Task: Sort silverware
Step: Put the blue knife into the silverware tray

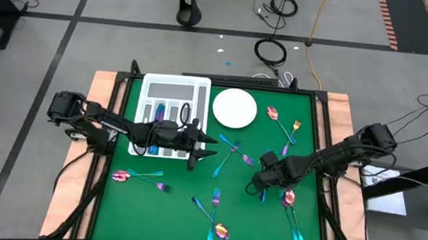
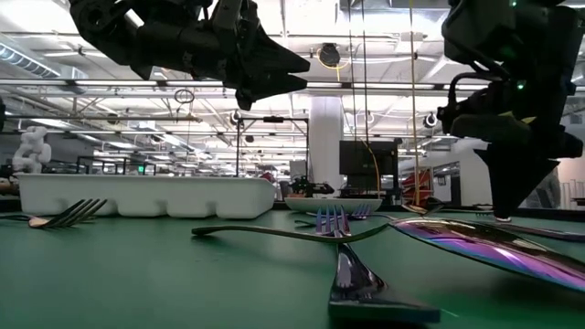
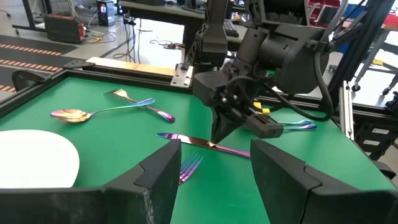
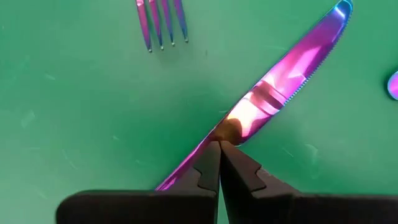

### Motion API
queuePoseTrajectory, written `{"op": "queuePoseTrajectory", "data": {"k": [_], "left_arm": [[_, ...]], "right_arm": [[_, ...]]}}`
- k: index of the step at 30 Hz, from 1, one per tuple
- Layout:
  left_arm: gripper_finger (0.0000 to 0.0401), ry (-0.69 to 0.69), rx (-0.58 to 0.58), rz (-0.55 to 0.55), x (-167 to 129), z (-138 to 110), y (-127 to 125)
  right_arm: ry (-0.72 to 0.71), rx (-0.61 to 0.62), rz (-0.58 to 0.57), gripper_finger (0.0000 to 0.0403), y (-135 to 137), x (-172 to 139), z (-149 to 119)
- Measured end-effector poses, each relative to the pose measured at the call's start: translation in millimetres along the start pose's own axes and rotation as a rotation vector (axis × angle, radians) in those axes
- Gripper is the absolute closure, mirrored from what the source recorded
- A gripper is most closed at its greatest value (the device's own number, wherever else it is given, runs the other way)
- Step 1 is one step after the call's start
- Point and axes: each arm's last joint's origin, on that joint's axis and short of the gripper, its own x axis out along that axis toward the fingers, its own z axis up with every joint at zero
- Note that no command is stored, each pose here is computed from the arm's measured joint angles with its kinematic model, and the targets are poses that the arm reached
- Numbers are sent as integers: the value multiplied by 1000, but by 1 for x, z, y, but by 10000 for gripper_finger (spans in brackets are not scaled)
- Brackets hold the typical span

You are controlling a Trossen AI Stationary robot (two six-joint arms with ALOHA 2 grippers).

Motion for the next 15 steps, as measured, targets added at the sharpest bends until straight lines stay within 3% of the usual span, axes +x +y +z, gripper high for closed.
{"op": "queuePoseTrajectory", "data": {"k": [15], "left_arm": [[207, 12, 0, 2, 0, -1, 0]], "right_arm": [[13, 4, 31, 403, 8, 7, -3]]}}
